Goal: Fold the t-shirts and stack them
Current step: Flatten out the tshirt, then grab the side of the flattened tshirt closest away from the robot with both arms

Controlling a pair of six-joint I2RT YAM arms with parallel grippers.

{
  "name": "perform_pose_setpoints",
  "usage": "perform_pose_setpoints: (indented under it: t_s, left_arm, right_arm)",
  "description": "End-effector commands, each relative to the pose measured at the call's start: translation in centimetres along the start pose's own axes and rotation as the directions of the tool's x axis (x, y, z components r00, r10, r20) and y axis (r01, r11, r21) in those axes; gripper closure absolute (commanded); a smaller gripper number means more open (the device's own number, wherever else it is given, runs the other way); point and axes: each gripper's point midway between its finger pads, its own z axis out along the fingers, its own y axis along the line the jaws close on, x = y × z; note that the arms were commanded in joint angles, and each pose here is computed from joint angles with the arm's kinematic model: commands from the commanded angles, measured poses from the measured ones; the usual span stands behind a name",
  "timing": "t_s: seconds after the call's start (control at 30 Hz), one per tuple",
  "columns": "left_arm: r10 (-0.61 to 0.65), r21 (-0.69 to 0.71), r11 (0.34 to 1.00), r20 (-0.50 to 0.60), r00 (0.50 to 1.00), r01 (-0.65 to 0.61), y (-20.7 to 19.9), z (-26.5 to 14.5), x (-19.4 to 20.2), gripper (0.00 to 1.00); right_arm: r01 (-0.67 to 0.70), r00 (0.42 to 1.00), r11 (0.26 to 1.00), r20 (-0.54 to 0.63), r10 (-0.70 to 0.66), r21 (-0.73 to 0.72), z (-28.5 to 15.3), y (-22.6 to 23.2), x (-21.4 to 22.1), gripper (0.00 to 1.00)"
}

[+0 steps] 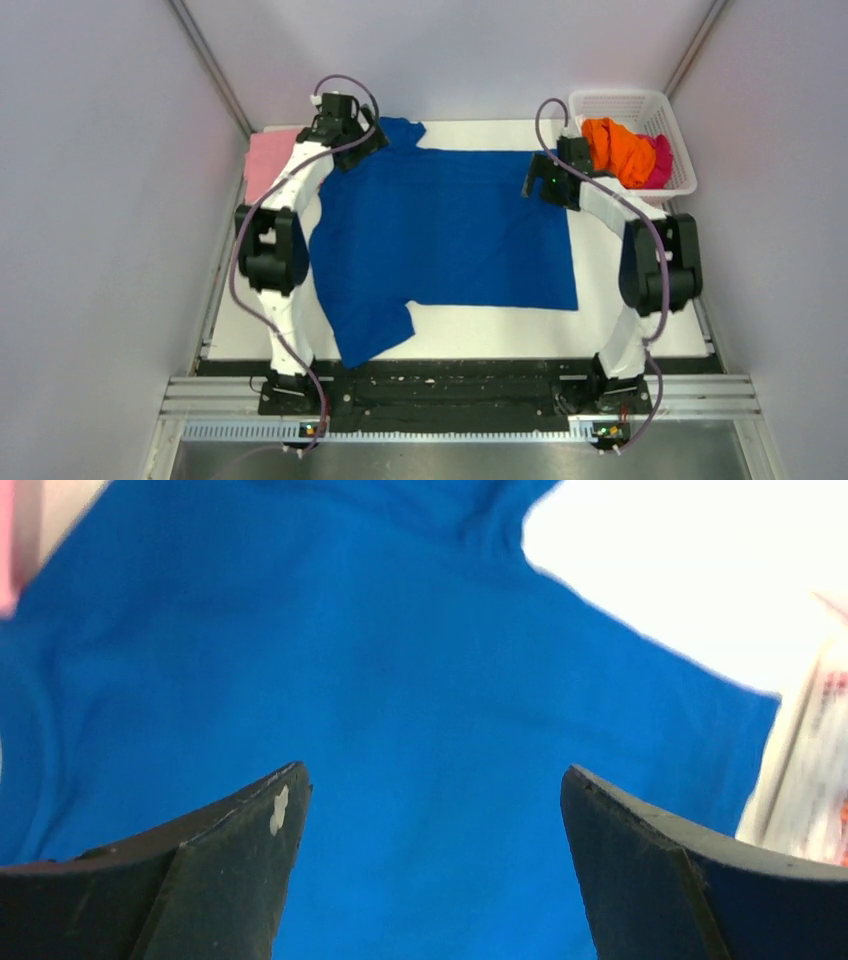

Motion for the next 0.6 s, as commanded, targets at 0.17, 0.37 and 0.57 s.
perform_pose_setpoints:
  t_s: [0.17, 0.37, 0.57]
  left_arm:
    - [0.091, -0.173, 0.979, -0.124, 0.988, -0.112, 3.4, -17.8, 15.5, 0.01]
    - [0.010, -0.296, 0.950, -0.295, 0.956, -0.102, 11.6, -24.5, 26.7, 0.01]
    - [-0.043, -0.365, 0.924, -0.402, 0.915, -0.117, 14.9, -28.5, 33.4, 0.12]
  right_arm:
    - [-0.152, 0.985, 0.988, 0.087, 0.150, 0.022, -9.1, -1.8, 3.7, 0.01]
    - [-0.183, 0.982, 0.982, 0.064, 0.180, 0.055, -11.0, -3.6, 7.5, 0.01]
    - [-0.209, 0.977, 0.976, 0.054, 0.205, 0.070, -11.2, -4.1, 8.7, 0.01]
